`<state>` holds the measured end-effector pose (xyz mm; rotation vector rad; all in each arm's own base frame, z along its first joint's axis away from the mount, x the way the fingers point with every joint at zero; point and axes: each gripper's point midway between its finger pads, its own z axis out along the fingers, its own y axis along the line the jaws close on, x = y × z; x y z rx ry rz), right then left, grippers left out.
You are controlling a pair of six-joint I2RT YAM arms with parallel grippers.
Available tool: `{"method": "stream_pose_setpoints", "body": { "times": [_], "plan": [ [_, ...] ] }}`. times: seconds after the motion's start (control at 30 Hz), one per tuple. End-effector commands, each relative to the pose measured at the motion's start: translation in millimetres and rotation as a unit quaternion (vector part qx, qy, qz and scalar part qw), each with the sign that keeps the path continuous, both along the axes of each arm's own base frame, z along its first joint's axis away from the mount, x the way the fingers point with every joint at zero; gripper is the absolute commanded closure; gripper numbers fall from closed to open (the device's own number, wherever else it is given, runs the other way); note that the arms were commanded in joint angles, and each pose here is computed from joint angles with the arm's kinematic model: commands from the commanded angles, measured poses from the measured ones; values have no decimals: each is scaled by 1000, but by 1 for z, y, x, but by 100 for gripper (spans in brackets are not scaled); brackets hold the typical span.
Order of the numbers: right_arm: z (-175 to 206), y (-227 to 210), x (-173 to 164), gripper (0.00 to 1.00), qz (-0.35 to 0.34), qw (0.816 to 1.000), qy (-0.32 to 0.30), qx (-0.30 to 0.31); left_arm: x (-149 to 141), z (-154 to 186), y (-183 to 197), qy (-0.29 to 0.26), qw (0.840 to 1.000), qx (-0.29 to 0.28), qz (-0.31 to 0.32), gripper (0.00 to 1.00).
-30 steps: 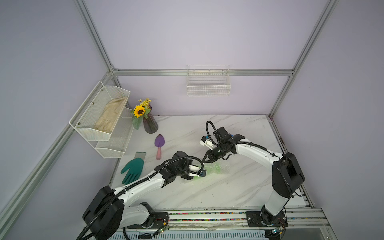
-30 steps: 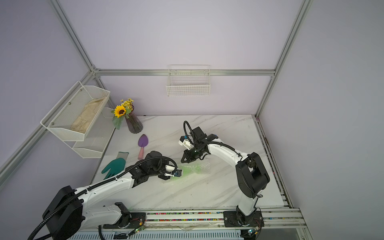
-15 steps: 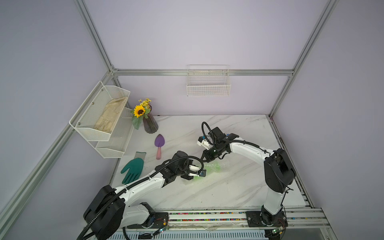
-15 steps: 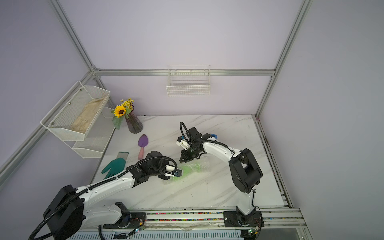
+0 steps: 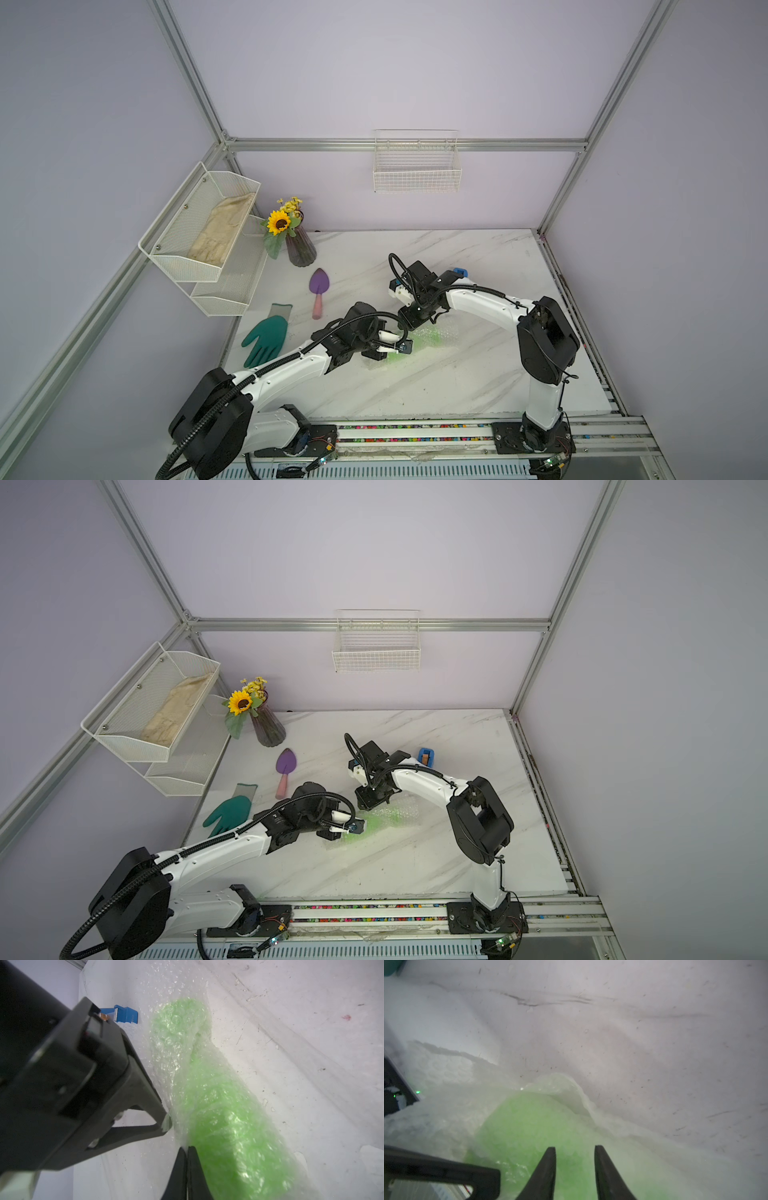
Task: Wrap wine glasses in bubble wrap
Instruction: Stick the tape on the bubble wrap.
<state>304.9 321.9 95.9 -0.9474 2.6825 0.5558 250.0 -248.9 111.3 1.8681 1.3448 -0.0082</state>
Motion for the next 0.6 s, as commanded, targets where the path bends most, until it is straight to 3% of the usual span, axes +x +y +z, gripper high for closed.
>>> {"method": "stream_pose_setpoints", "body": {
  "times": [0.0, 0.27, 0.57],
  "plan": [
    [39, -6, 10, 61, -17, 999, -49, 0, -1, 6, -2, -8, 1000, -9, -11, 100],
    [45, 7, -20, 59, 25, 998, -1, 53, -1, 8, -3, -11, 1000, -10, -12, 100],
    [-14, -16, -42, 41, 19, 999, 21, -30, 0, 7, -2, -11, 1000, -8, -10, 100]
  ]
}}
